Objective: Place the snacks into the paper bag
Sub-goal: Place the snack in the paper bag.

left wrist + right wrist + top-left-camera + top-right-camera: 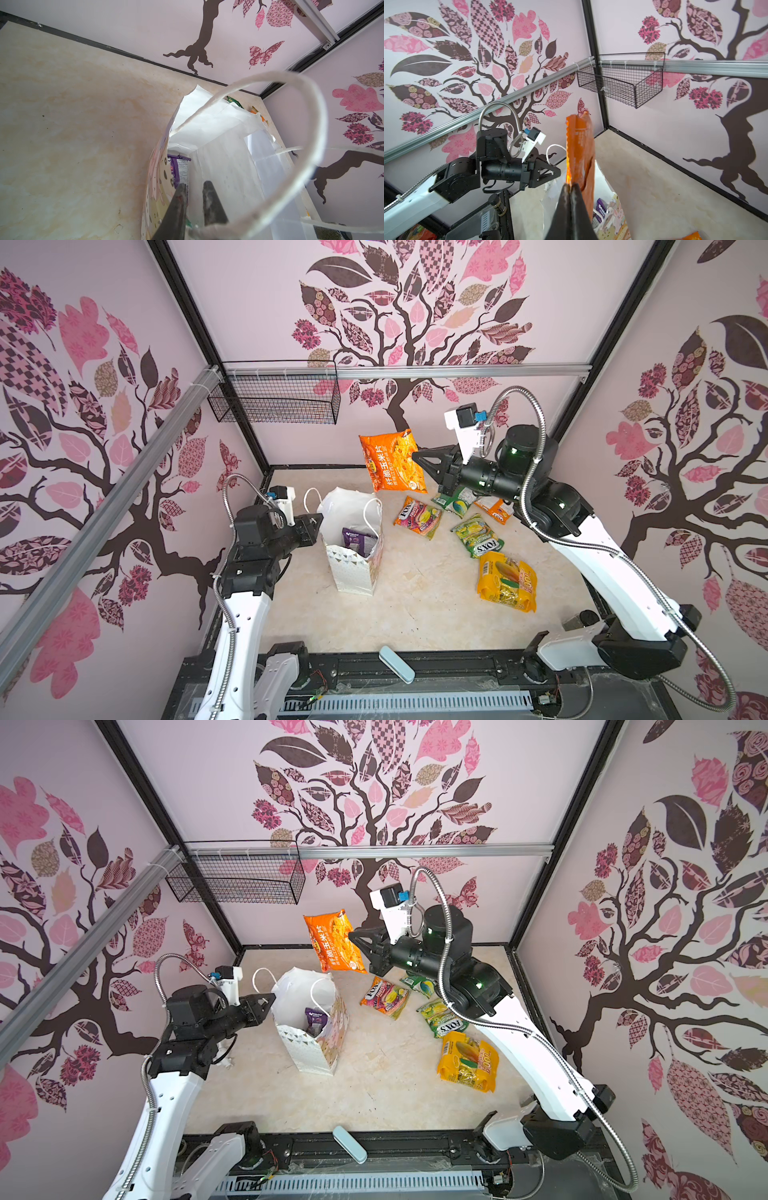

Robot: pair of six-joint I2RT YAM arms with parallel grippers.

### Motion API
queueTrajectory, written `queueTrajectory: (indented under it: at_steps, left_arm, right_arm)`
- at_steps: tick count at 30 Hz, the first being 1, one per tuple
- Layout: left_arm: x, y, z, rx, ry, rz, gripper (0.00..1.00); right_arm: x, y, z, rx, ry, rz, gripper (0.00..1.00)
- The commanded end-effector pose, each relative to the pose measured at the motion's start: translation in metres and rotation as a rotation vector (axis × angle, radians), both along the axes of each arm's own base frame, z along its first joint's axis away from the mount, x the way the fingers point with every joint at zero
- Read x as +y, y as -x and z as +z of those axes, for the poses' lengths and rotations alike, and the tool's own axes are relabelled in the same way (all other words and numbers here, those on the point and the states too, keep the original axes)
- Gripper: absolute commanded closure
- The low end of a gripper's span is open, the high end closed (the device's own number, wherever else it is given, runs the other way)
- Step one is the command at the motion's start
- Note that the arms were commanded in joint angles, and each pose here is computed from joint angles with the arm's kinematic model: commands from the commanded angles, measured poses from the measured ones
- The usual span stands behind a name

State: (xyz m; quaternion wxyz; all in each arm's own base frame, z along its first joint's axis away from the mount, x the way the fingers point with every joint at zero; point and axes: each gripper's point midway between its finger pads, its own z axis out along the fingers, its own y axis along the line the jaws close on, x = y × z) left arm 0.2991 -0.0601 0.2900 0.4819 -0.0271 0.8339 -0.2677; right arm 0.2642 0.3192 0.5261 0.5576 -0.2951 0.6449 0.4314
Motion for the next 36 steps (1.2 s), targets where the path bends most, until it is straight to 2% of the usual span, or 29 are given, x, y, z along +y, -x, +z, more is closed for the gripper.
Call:
queueTrajectory:
  at_steps: [1, 8, 12, 18, 36]
  left_arm:
    - [-0.003, 0.004, -0.003, -0.006, -0.007, -0.020, 0.81]
    - [-0.004, 0.005, -0.002, -0.011, -0.010, -0.021, 0.81]
    - [-0.004, 0.005, -0.002, -0.009, -0.013, -0.021, 0.81]
    - [-0.004, 0.005, -0.002, -0.011, -0.015, -0.022, 0.81]
    - [-0.004, 0.004, -0.003, -0.006, -0.019, -0.019, 0.81]
  right_arm:
    - [0.008, 0.008, 0.012, -0.053, 0.005, -0.003, 1.00]
    - [0.027, 0.025, 0.014, -0.048, 0.005, 0.046, 1.00]
    - [0.044, 0.030, 0.002, -0.048, 0.045, 0.042, 1.00]
    - [0.055, 0.018, -0.021, -0.045, 0.133, -0.089, 1.00]
    - [0.074, 0.012, -0.088, 0.027, 0.277, -0.112, 1.00]
